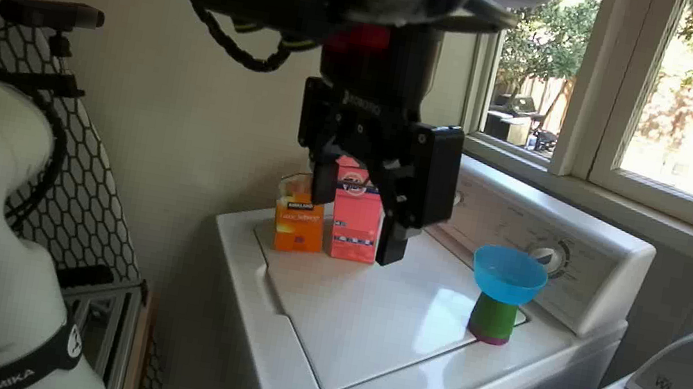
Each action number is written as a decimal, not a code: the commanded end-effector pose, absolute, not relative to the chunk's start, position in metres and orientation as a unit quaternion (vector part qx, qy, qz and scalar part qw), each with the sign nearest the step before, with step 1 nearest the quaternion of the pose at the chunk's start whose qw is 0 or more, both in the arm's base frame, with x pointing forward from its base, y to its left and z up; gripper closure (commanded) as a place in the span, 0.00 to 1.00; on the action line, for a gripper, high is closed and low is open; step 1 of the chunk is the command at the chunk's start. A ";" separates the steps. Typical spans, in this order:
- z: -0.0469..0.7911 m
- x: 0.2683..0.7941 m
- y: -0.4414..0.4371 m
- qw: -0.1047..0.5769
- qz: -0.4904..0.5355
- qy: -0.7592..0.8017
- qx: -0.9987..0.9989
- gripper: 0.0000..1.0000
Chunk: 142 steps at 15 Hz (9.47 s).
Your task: Open the box then move it to the right
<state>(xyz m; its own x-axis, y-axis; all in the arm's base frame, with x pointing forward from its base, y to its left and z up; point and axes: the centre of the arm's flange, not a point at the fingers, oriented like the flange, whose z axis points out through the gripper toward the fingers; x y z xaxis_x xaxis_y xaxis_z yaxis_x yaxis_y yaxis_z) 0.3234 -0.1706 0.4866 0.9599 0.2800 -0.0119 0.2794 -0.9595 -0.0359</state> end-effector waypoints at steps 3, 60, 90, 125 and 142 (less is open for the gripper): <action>0.487 0.323 -0.171 0.017 0.008 -0.141 -0.990 0.00; 0.402 0.367 0.343 -0.148 -0.033 -0.394 -0.907 0.00; 0.330 0.421 0.440 -0.363 -0.125 -0.459 -0.801 0.00; 0.328 0.435 0.435 -0.422 -0.137 -0.454 -0.773 0.00; 0.389 0.504 0.362 -0.434 -0.136 -0.333 -0.826 0.00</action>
